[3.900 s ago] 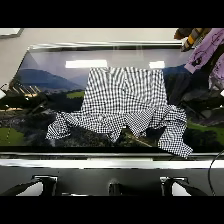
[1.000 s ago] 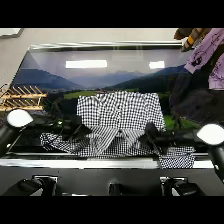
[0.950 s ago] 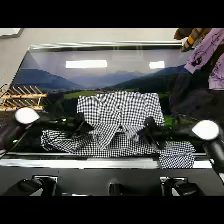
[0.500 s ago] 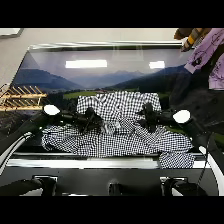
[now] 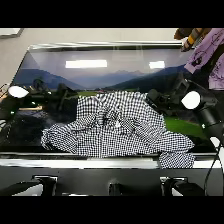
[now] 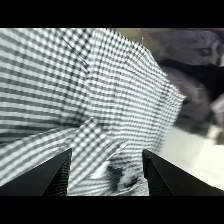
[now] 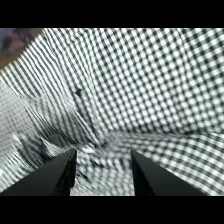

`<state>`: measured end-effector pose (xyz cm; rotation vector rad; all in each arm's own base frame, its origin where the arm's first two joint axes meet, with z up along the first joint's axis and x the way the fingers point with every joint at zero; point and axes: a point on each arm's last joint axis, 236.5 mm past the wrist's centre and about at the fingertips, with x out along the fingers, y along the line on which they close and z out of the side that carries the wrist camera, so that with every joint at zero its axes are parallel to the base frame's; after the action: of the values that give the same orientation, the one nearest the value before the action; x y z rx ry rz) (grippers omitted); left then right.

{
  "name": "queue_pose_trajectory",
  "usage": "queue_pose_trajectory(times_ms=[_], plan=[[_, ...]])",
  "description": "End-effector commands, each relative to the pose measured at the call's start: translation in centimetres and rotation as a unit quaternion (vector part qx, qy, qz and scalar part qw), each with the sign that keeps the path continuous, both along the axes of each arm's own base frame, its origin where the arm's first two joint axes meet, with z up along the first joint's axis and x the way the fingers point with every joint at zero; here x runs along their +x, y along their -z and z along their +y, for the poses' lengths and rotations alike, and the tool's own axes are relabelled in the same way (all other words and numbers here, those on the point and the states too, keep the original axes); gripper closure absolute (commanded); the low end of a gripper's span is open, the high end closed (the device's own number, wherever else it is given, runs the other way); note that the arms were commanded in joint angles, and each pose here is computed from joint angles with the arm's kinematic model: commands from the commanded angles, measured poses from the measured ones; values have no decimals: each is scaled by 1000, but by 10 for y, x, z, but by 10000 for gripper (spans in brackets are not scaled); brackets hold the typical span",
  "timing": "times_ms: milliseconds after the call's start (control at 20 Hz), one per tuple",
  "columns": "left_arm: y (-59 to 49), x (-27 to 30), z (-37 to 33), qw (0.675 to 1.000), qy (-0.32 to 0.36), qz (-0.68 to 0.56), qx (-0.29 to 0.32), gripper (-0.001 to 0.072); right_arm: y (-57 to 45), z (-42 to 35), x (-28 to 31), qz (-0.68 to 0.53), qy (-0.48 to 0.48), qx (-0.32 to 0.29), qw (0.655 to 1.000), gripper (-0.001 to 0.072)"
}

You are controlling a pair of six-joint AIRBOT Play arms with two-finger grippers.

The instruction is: Fold the clothes and pants, and hang the long-sleeved shirts on hangers.

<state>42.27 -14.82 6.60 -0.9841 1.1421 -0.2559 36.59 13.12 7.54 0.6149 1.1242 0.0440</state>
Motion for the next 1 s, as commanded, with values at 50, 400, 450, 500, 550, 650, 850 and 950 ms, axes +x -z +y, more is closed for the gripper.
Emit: queue_pose_trajectory(times_ms=[50, 400, 450, 500, 550, 650, 850, 950], plan=[[-15, -15, 31, 992, 36, -37, 115, 194, 18, 9, -58, 34, -175, -211, 961, 224], [-3, -16, 34, 975, 67, -61, 201, 194, 90, 74, -51, -48, -220, -287, 931, 220], [-2, -15, 36, 974, 67, -63, 208, 194, 99, 85, -49, -53, -234, -283, 929, 228], [-2, -15, 37, 973, 67, -63, 210, 194, 106, 94, -47, -66, -254, -291, 920, 229], [-2, -14, 38, 973, 66, -63, 211, 194, 110, 101, -47, -74, -266, -299, 913, 229], [-2, -14, 38, 973, 66, -63, 211, 194, 124, 109, -51, -69, -268, -312, 909, 229], [-2, -15, 38, 973, 66, -63, 211, 194, 152, 100, -35, -66, -222, -341, 911, 229], [-2, -15, 38, 973, 67, -63, 211, 194, 157, 96, -26, -75, -200, -352, 911, 230]])
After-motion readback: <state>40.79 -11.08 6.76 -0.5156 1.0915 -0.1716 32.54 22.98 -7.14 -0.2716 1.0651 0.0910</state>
